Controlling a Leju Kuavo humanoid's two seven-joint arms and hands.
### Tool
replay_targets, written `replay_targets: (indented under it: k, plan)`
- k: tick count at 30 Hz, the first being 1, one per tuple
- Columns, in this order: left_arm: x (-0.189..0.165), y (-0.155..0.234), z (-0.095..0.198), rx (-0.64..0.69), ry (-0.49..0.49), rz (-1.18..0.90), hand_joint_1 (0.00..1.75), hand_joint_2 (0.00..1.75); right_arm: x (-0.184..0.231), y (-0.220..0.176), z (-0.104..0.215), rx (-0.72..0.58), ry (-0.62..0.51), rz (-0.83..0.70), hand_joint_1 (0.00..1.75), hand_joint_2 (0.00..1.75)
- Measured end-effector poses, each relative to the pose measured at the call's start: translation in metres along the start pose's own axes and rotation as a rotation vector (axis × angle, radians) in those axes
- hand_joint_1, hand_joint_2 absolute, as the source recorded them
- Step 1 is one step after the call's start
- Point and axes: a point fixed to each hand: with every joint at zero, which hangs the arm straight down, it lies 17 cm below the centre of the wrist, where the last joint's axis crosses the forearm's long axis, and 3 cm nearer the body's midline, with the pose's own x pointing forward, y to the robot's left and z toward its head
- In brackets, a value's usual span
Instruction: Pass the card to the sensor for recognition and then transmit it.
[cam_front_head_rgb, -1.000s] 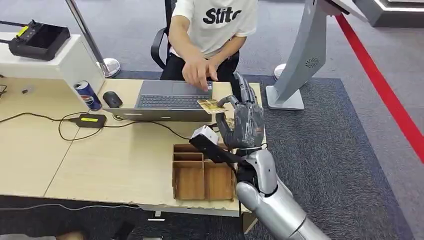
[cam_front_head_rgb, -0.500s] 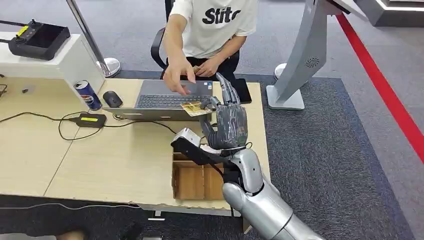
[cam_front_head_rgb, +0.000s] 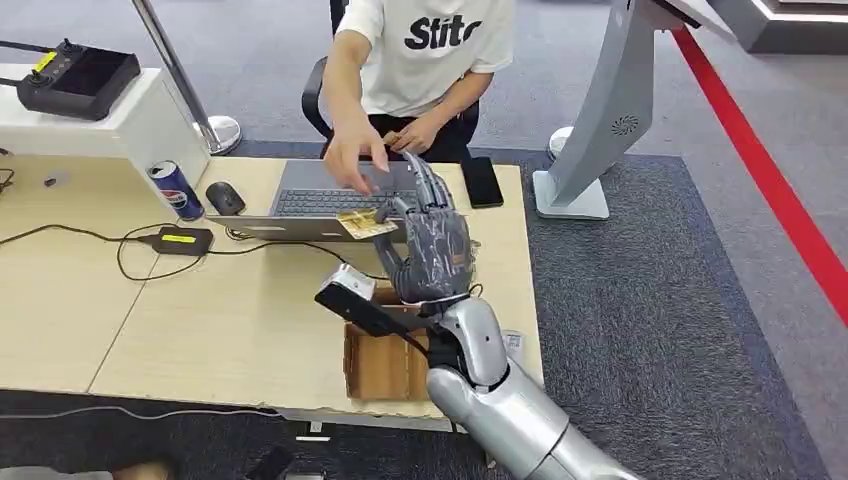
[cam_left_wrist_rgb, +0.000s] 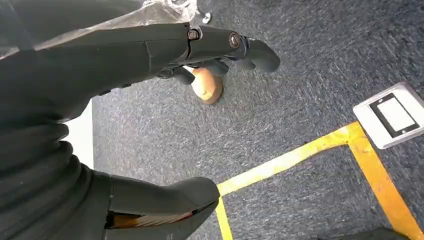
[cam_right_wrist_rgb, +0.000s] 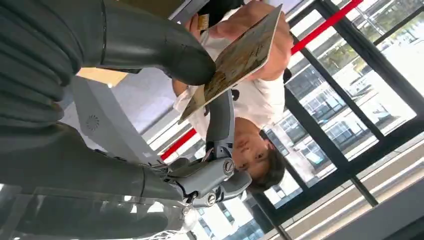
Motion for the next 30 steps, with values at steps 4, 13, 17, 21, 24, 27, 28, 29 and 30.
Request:
replay_targets:
  k: [4,13,17,21,24,27,28,29,30]
  plan:
    - [0.000,0.000,0.000,0.000,0.000,-0.001,0.00,1.75,0.004,0.003,-0.001,0.006,-0.006,-0.001,1.75,1.75]
    - [0.003,-0.001,0.000,-0.003,-0.005,-0.009,0.00,1.75,0.012,0.012,-0.002,0.026,-0.017,-0.001,1.75,1.75]
    - [0.004,-0.001,0.000,-0.003,-0.007,-0.010,0.00,1.75,0.014,0.015,-0.002,0.034,-0.018,-0.004,1.75,1.75]
    - [0.005,-0.001,0.000,-0.004,-0.007,-0.010,0.00,1.75,0.010,0.018,-0.002,0.042,-0.008,-0.008,1.75,1.75]
    - [0.004,-0.001,0.000,-0.004,-0.007,-0.011,0.00,1.75,0.008,0.020,-0.001,0.047,-0.004,-0.002,1.75,1.75]
    - [0.004,-0.001,0.000,-0.003,-0.007,-0.011,0.00,1.75,0.006,0.022,0.000,0.053,-0.001,0.001,1.75,1.75]
    - [0.004,-0.001,0.000,-0.003,-0.007,-0.011,0.00,1.75,0.005,0.023,0.000,0.056,0.001,0.001,1.75,1.75]
    - [0.004,-0.001,0.000,-0.003,-0.007,-0.011,0.00,1.75,0.004,0.024,0.000,0.058,0.004,0.001,1.75,1.75]
    - [0.004,-0.001,0.000,-0.003,-0.007,-0.010,0.00,1.75,0.003,0.025,0.001,0.060,0.005,0.001,1.75,1.75]
